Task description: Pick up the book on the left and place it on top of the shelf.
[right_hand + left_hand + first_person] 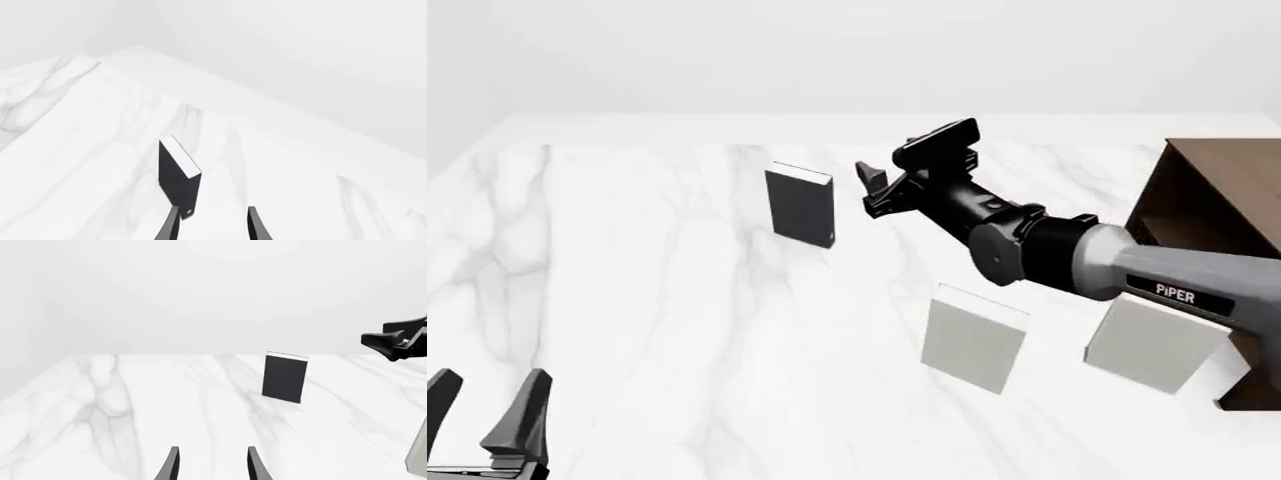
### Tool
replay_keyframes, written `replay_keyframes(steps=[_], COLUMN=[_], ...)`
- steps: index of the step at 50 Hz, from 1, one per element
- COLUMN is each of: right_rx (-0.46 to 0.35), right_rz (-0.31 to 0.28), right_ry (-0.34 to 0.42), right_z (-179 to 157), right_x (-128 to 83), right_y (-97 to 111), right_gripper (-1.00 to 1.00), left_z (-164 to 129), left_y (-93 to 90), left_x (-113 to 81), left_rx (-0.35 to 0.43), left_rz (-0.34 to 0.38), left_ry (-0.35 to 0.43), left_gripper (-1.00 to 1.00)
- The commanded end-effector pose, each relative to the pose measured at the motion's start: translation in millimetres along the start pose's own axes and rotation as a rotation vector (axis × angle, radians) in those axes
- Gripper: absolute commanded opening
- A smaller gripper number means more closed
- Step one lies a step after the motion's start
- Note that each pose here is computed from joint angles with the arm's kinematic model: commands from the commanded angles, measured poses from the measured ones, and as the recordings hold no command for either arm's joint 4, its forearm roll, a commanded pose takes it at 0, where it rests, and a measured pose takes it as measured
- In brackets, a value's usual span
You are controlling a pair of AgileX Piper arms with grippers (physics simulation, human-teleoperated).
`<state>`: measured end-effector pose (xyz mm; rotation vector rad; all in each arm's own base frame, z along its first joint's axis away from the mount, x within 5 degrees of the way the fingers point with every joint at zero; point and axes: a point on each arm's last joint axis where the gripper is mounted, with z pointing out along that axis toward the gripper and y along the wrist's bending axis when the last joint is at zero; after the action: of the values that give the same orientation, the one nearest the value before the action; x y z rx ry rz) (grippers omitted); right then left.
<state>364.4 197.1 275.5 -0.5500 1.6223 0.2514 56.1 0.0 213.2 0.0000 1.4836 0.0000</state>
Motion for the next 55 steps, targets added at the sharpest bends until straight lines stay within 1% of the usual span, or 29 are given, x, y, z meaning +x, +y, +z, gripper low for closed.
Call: replay_keyframes(steps=[1,7,19,33,41,44,55], right_rx=[-0.007,-0.004,-0.028,-0.04,-0.044,-0.057,-0.05], right_rz=[0.005,0.017,0.029,0.041,0.04,0.033,0.043], right_ry=[0.006,0.016,0.026,0.026,0.018,0.013,0.013], right_z=[21,34,50,62,69,70,83], right_x=[11,18,28,38,41,44,51], right_y=[5,4,16,24,27,34,32], right_gripper=[1.0,1.0,1.0,1.0,1.0,1.0,1.0], left_z=[0,0,0,0,0,0,0], left_y=[0.0,0.0,0.0,0.0,0.0,0.0,0.0], left_x=[0.0,0.0,0.0,0.0,0.0,0.0,0.0], left_rx=[0.0,0.0,0.0,0.0,0.0,0.0,0.0], left_rz=[0.0,0.0,0.0,0.0,0.0,0.0,0.0], left_ry=[0.0,0.0,0.0,0.0,0.0,0.0,0.0], left_gripper=[1.0,1.0,1.0,1.0,1.0,1.0,1.0])
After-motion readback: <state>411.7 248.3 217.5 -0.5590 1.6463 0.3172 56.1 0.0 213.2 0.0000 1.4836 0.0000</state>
